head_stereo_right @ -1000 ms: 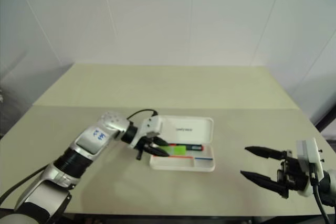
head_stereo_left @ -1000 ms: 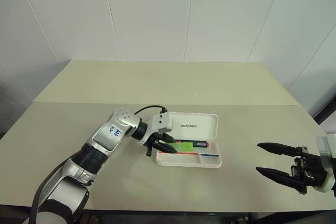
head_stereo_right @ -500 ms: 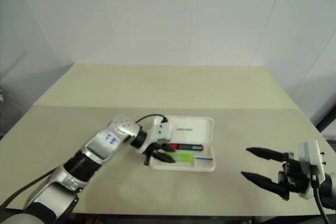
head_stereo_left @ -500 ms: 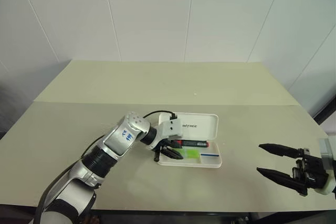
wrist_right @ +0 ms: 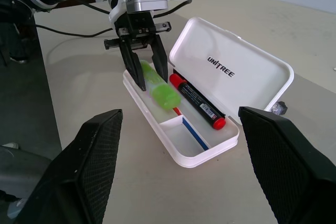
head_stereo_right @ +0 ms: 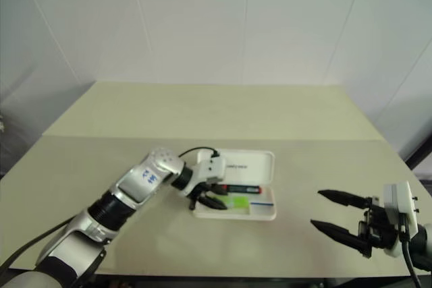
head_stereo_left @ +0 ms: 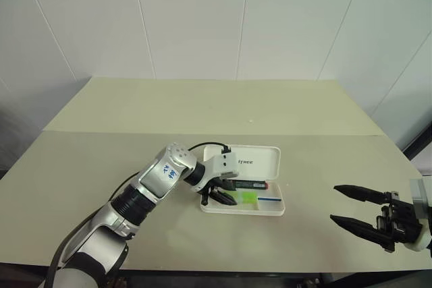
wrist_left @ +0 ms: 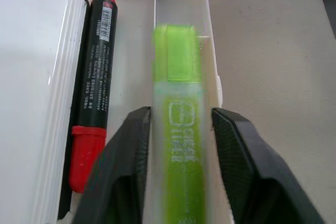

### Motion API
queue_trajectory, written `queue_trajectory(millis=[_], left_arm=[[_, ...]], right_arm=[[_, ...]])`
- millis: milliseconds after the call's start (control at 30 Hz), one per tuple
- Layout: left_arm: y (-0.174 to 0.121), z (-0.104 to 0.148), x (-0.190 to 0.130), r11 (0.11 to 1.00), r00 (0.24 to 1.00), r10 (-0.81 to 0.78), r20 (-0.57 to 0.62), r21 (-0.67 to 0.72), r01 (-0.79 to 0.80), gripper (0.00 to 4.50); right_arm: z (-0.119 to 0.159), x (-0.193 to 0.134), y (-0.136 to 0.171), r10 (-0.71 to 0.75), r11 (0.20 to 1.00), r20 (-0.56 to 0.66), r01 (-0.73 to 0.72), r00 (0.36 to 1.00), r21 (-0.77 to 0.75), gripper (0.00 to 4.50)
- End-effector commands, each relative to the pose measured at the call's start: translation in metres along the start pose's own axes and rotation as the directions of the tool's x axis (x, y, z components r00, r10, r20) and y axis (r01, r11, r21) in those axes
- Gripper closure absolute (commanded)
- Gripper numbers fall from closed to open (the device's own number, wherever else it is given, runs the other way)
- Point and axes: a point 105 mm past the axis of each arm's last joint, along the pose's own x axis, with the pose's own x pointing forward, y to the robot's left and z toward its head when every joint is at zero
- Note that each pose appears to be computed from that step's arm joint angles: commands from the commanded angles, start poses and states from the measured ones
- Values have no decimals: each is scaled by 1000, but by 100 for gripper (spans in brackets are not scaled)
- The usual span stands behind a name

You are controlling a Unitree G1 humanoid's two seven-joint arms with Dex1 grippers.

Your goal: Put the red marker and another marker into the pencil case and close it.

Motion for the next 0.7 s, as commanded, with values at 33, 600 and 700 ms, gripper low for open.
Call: queue_trajectory(millis=[33,600,700], left_arm=[[-3,12,-3,999,1000,-3,7,48,2,146],[6,3,-4,998,998,65,3,3,-65,1],[13,-3,-2,995,995,102,-19,7,-102,1]], right_arm=[[9,-2,0,-14,999,22,15,1000,-45,0],[6,5,-4,-24,999,30,26,999,-46,0],[6,6,-5,-23,999,33,25,999,-47,0]])
